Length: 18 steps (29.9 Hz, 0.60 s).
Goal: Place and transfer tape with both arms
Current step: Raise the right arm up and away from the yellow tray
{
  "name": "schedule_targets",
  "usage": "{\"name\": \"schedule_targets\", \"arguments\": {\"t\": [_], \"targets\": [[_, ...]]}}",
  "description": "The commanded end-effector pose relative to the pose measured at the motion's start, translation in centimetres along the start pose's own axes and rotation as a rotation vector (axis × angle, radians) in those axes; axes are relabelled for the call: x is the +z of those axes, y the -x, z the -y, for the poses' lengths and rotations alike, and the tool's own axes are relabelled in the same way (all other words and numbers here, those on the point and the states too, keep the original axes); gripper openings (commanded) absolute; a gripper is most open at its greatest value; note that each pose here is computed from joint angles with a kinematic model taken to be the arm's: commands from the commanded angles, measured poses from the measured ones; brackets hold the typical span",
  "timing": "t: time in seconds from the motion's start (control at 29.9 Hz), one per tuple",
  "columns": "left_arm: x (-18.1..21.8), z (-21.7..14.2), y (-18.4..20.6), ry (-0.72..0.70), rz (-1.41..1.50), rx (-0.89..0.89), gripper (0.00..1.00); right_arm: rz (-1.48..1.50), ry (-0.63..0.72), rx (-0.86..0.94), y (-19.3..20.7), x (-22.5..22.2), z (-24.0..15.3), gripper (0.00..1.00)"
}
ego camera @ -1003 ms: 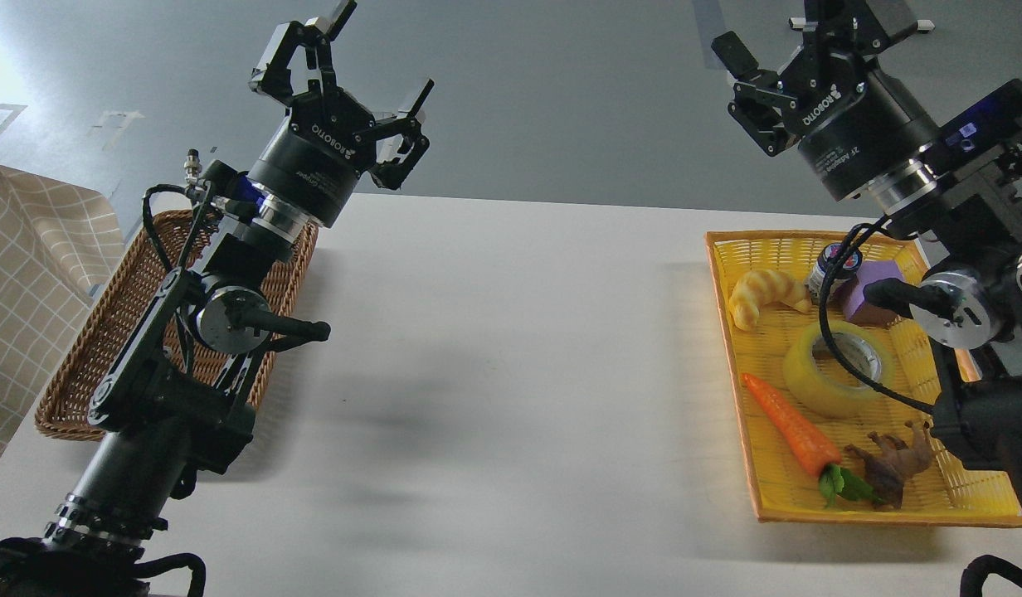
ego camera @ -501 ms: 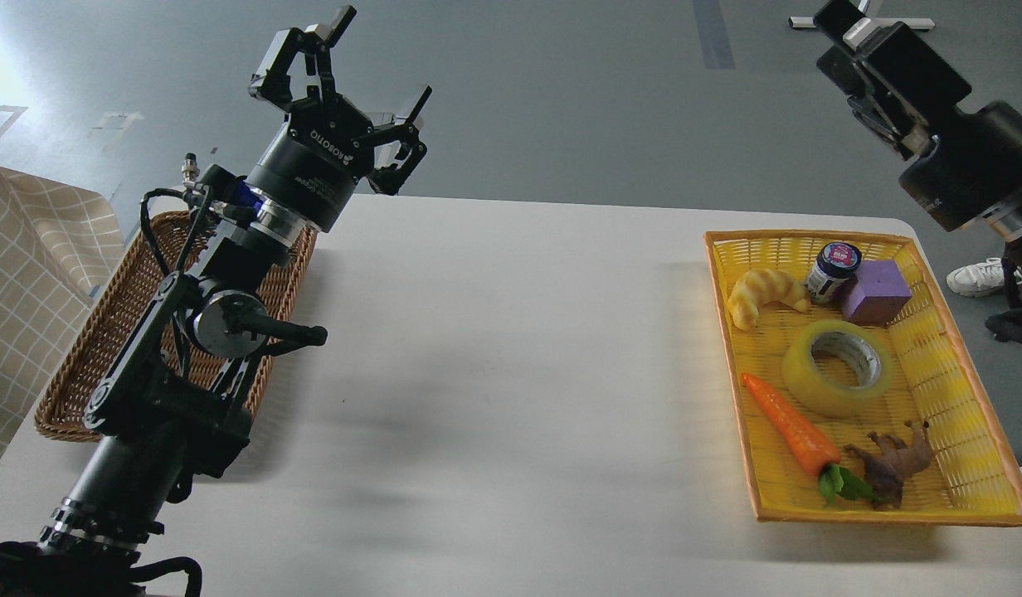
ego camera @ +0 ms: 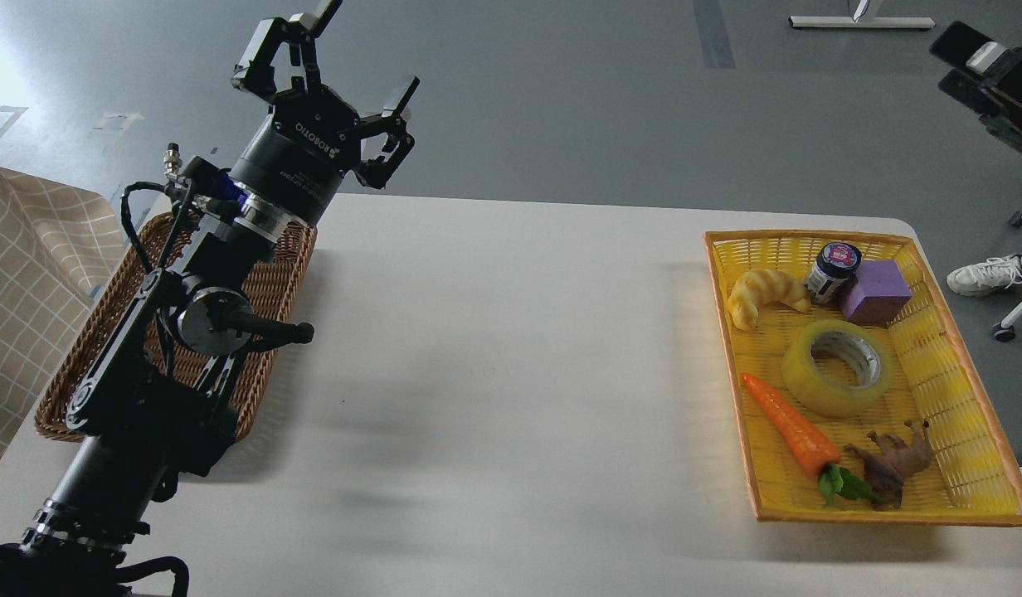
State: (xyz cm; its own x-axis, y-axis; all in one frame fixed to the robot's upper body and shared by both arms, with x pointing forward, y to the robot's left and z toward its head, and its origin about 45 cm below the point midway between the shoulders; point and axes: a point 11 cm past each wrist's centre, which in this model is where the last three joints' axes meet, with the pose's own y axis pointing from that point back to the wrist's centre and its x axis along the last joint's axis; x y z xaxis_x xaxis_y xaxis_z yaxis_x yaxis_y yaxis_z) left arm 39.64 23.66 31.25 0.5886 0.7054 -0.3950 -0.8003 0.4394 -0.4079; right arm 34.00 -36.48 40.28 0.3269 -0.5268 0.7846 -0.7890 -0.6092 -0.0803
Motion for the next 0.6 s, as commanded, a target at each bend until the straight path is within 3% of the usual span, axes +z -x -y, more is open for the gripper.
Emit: {"name": "schedule_targets", "arguments": {"t": [0.0, 0.17, 0.57], "targets": [[0.0, 0.0, 0.0, -0.001, 0.002, 0.001, 0.98, -0.006, 0.024, -0.023, 0.4, 0.8, -0.6, 1.00], [-0.2, -0.2, -0.1, -0.003, -0.003, 0.007, 0.98, -0.157, 0.182, -0.150, 1.6, 3.1, -2.6, 1.00], [-0.5, -0.7, -0.6, -0.012, -0.004, 0.026, 0.98, -0.482, 0.395, -0.402, 6.9, 8.5, -2.5, 1.00]]}}
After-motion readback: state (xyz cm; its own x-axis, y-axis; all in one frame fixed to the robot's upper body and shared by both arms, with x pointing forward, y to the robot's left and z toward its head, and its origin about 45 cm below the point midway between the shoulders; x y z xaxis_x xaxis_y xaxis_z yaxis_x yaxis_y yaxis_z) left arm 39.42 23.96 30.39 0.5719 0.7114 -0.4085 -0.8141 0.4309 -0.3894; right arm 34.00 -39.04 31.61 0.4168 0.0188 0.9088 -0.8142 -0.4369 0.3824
